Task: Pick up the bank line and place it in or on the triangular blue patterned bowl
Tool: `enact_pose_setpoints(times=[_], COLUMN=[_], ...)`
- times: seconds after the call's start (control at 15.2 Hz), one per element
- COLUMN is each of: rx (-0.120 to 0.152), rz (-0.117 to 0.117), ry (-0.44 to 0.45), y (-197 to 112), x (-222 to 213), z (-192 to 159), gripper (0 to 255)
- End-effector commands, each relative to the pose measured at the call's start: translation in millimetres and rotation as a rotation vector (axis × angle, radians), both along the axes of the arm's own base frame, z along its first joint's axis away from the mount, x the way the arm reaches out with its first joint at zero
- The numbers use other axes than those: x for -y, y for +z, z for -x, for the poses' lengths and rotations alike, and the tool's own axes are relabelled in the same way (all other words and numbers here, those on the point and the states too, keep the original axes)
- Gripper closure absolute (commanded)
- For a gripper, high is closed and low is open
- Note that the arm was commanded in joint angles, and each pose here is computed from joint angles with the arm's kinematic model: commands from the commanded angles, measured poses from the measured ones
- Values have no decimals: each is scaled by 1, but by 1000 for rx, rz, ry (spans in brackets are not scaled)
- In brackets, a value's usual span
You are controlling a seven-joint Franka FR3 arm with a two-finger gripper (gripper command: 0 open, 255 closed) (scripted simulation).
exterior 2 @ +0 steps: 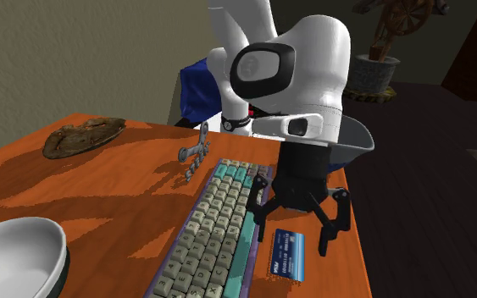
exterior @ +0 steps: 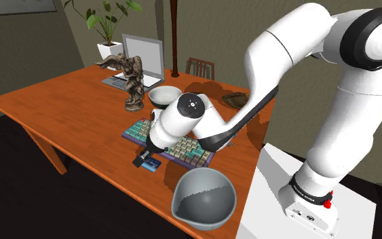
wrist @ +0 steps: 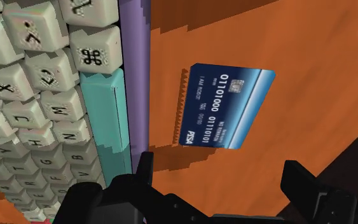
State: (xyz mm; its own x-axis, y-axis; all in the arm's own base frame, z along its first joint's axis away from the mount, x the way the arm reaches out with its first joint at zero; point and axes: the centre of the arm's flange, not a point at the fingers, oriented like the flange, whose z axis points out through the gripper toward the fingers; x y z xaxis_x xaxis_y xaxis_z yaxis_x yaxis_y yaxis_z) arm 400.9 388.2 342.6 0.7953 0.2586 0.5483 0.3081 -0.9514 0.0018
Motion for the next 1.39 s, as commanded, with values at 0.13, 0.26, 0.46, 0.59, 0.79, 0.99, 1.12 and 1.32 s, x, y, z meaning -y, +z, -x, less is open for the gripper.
enact_pose_setpoints(times=[0.13,0.26,0.46,0.59,0.79,0.99,1.12,1.32], rx=[4,4,4,4,4,4,4,4], rz=[1,1,1,1,1,1,1,1], ry=[1,1,1,1,1,1,1,1], y=[-18,-25,-25,-25,-25,-26,-26,-26], x=[-5,-7,-7,-7,-7,-7,-7,-7], z=[-10,-15,-15,-15,-15,-15,-15,-15], gripper=[0,0,0,0,255,255,255,255])
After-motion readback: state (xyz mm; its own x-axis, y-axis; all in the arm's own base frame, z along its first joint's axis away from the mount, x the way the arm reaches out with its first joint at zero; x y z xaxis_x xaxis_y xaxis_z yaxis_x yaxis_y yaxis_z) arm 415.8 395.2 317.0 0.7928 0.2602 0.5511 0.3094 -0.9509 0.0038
